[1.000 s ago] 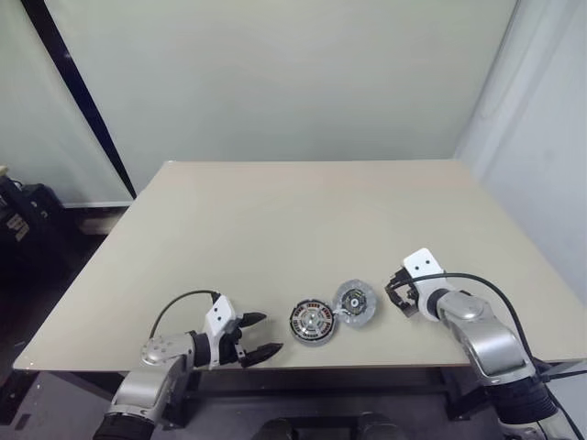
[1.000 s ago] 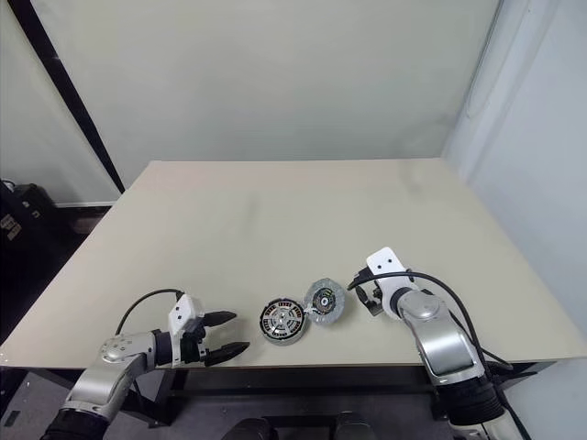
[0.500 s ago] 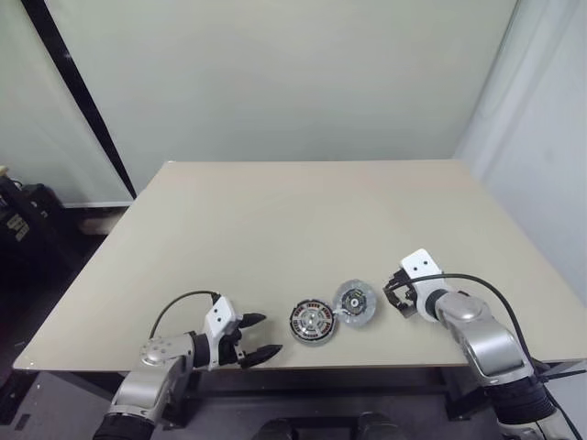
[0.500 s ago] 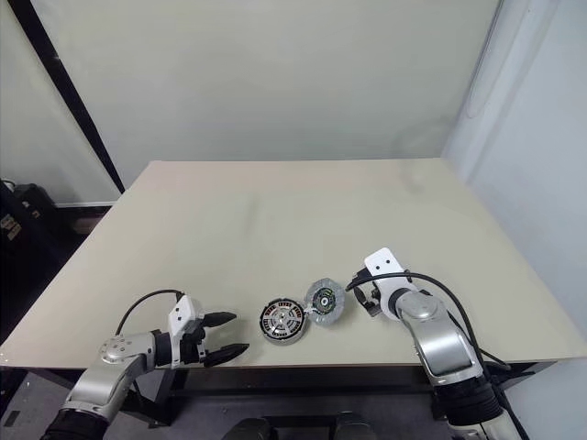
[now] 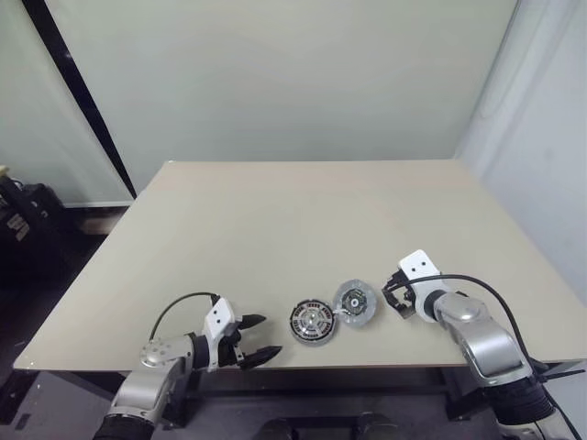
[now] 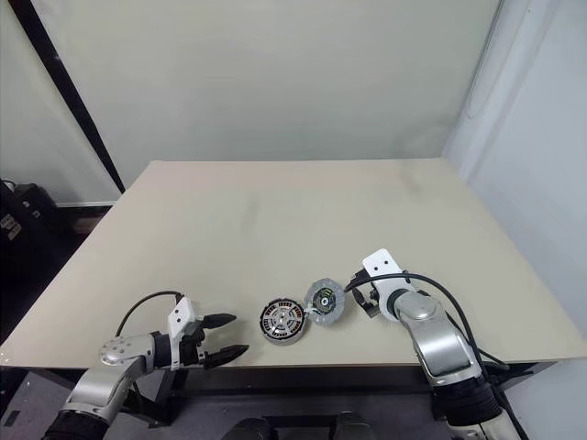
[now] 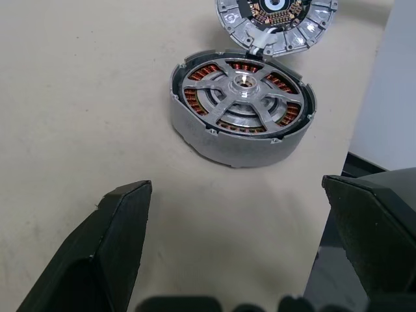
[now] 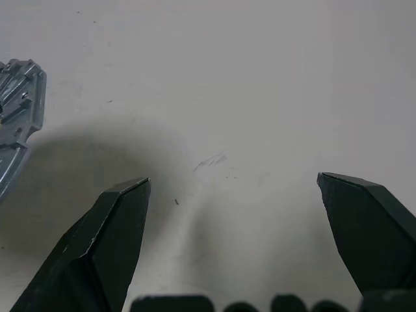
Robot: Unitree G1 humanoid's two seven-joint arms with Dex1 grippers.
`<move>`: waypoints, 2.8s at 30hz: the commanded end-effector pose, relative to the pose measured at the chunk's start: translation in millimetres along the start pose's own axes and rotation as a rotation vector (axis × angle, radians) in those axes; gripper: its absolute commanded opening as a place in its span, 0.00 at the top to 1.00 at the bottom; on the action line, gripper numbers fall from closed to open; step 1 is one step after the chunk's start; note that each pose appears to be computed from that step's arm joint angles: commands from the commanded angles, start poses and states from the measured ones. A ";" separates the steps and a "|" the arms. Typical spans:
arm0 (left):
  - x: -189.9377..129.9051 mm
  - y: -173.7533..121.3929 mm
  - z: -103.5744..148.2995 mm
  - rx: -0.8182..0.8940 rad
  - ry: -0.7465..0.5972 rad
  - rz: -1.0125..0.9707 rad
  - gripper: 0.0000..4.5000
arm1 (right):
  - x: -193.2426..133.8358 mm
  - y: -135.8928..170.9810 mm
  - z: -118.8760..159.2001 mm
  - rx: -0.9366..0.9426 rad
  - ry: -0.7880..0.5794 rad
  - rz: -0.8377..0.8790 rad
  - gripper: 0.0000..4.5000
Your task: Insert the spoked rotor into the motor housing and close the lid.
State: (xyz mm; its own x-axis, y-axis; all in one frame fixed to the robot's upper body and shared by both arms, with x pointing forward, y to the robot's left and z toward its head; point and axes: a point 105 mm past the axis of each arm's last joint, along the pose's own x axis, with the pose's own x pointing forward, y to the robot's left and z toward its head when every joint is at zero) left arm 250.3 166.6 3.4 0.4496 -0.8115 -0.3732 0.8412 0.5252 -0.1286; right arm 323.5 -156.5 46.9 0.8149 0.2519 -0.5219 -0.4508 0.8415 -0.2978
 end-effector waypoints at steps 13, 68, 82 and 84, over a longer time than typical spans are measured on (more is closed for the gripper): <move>-2.7 0.9 8.7 0.032 -0.038 0.004 0.00 | -0.6 -0.2 9.0 -0.009 -0.040 -0.001 0.01; 11.4 4.1 3.0 0.223 -0.224 0.047 0.00 | 0.8 6.1 3.3 -0.010 -0.035 0.019 0.01; 12.5 2.8 4.2 0.227 -0.226 0.038 0.00 | 0.6 7.7 1.9 -0.010 -0.033 0.021 0.01; 12.7 2.5 4.5 0.228 -0.227 0.036 0.00 | 0.9 8.2 1.6 -0.011 -0.032 0.023 0.01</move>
State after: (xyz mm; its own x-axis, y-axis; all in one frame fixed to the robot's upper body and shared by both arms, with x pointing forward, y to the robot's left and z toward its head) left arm 253.6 158.1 -10.2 0.5084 -0.8376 -0.1998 0.8599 0.5061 0.0663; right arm 316.4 -150.7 34.4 0.7929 0.2773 -0.5425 -0.4789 0.8342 -0.2736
